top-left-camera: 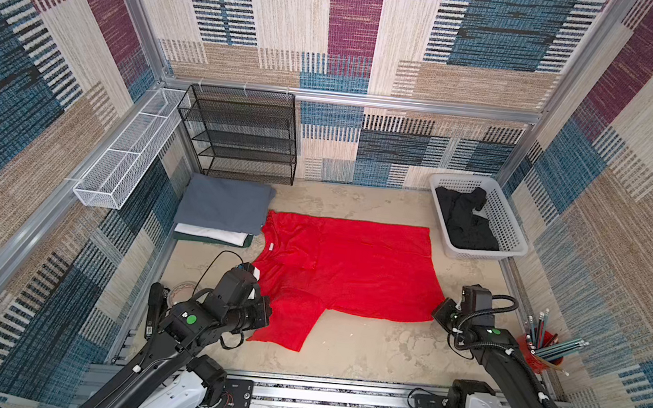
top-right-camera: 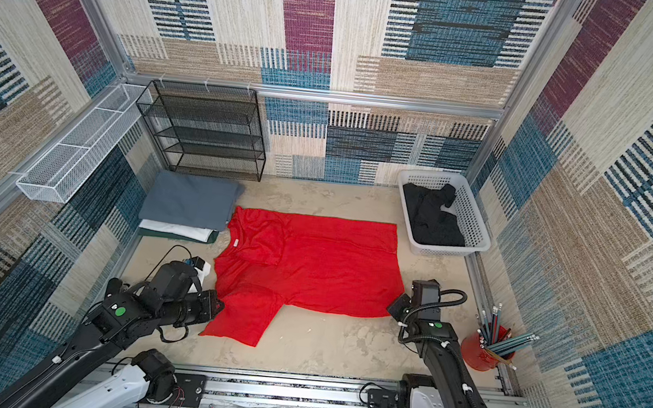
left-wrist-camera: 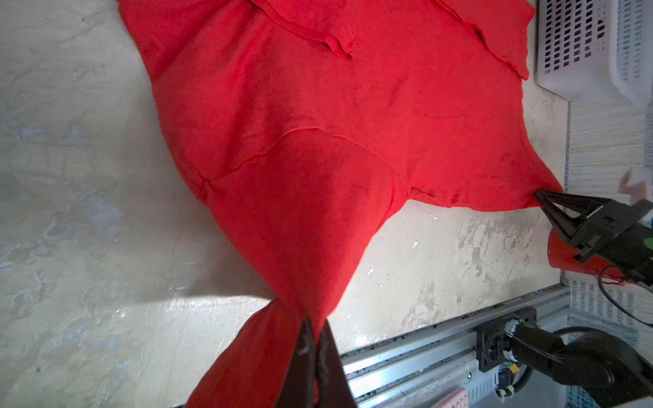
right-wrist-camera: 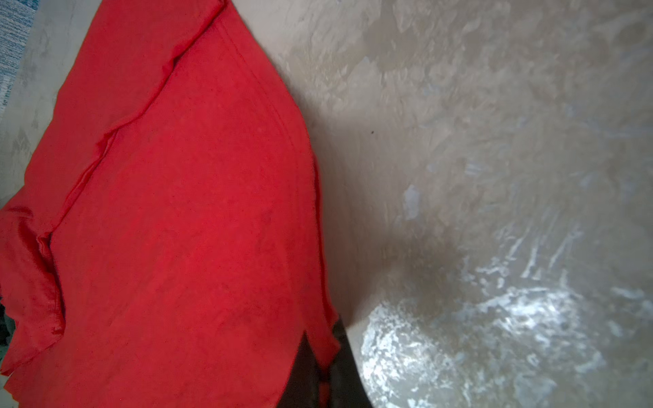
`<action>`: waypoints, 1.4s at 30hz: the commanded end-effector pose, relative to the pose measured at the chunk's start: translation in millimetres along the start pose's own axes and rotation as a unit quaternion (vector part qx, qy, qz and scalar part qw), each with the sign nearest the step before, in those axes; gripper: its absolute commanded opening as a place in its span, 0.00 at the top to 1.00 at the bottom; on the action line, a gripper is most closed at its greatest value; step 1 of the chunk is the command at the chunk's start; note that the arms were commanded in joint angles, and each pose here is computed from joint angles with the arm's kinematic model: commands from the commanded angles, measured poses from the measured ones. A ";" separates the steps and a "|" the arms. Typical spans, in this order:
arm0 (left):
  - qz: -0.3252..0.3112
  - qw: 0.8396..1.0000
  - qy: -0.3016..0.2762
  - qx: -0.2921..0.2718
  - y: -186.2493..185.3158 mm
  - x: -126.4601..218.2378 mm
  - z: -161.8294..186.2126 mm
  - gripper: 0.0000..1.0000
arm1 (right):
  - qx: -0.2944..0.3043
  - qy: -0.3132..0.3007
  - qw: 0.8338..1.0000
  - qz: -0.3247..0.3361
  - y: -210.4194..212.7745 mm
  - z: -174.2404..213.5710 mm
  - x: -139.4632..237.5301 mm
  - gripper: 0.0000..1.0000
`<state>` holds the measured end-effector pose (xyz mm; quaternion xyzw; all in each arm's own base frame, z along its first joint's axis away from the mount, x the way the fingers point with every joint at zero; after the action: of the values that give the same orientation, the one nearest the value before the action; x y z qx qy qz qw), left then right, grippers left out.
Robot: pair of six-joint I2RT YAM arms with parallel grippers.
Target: Fold and stack the t-shirts
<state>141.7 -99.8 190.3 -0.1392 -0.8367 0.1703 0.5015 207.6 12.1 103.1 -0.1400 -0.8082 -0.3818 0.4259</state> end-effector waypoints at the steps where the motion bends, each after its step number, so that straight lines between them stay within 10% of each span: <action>1: 0.002 1.000 0.010 0.013 0.8 -6.3 2.8 1.00 | -0.004 -0.001 1.000 -0.010 4.9 -2.6 1.6 1.00; 42: 0.057 0.995 -0.012 0.078 8.1 -49.5 -100.3 1.00 | 0.008 0.035 0.999 -0.037 57.4 -39.2 -23.7 1.00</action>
<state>244.4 -96.9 182.2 -0.1203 -0.8065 0.2729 0.5105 269.8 25.6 122.6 -0.0932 -0.7912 -0.4027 0.4507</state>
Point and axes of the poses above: each gripper's point midway between its finger pads, its own x axis back along the fingers, its own y axis along the line the jaws close on, z = x × y, the point moved 6 cm from there along x, back along the fingers, and after that the axes turned 7 degrees about -x, right-handed, at the moved point
